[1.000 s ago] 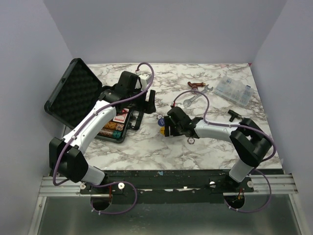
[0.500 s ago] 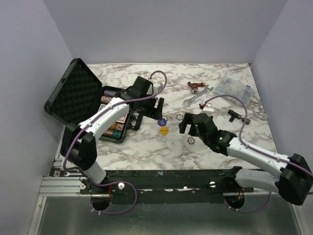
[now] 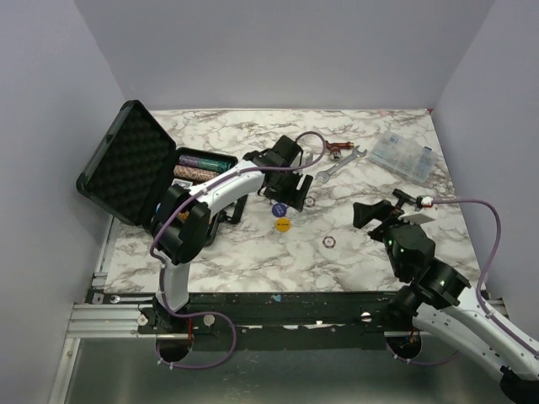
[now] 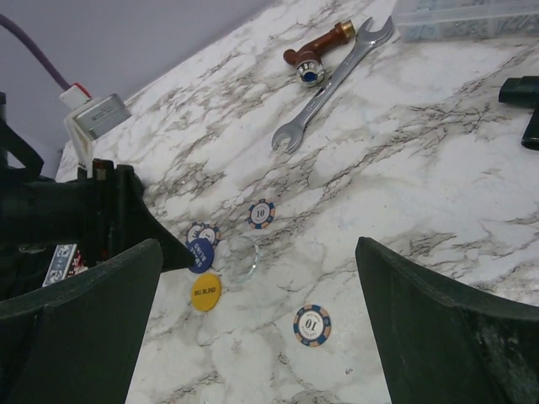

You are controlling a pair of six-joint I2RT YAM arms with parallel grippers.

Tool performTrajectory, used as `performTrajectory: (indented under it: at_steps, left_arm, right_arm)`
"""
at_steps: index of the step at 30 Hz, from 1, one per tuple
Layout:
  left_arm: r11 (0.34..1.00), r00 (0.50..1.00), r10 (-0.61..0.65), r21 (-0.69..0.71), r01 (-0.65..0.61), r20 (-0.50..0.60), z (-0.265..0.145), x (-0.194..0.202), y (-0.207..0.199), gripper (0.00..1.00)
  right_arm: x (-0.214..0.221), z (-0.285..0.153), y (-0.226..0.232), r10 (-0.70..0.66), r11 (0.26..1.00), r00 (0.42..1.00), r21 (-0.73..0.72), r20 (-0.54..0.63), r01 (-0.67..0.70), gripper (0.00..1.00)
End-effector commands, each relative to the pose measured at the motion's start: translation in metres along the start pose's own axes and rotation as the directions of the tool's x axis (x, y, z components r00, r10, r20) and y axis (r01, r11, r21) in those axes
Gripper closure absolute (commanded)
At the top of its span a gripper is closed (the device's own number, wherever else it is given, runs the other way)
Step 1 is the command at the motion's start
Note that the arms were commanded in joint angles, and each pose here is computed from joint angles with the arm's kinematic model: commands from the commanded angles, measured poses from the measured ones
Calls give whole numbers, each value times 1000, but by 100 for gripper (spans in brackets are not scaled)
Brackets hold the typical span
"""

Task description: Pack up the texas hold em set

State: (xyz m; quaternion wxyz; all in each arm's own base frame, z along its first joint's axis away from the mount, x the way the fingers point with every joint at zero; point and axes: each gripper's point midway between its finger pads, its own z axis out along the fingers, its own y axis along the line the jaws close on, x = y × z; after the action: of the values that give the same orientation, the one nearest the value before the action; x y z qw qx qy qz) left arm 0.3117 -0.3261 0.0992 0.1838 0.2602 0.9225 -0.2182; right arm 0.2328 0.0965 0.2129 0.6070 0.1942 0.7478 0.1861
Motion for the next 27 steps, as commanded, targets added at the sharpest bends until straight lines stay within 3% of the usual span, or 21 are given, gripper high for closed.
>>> performTrajectory:
  at_steps: [1, 13, 20, 27]
  left_arm:
    - [995, 1000, -8, -99, 5, -21, 19, -6, -5, 27]
    - [973, 993, -20, -231, -7, -114, 57, 8, -6, 27]
    - [960, 991, -16, -280, -23, -136, 66, 12, 5, 22]
    - [957, 989, -15, -290, -30, -149, 75, 11, 8, 25]
  right_arm:
    - [3, -5, -19, -25, 999, 1000, 35, 13, 25, 0]
    - [1, -11, -12, -25, 999, 999, -42, 24, 26, 0]
    - [2, -10, -9, -31, 998, 999, -58, 23, 32, 0]
    - [3, -10, -10, -33, 998, 999, -59, 25, 34, 0]
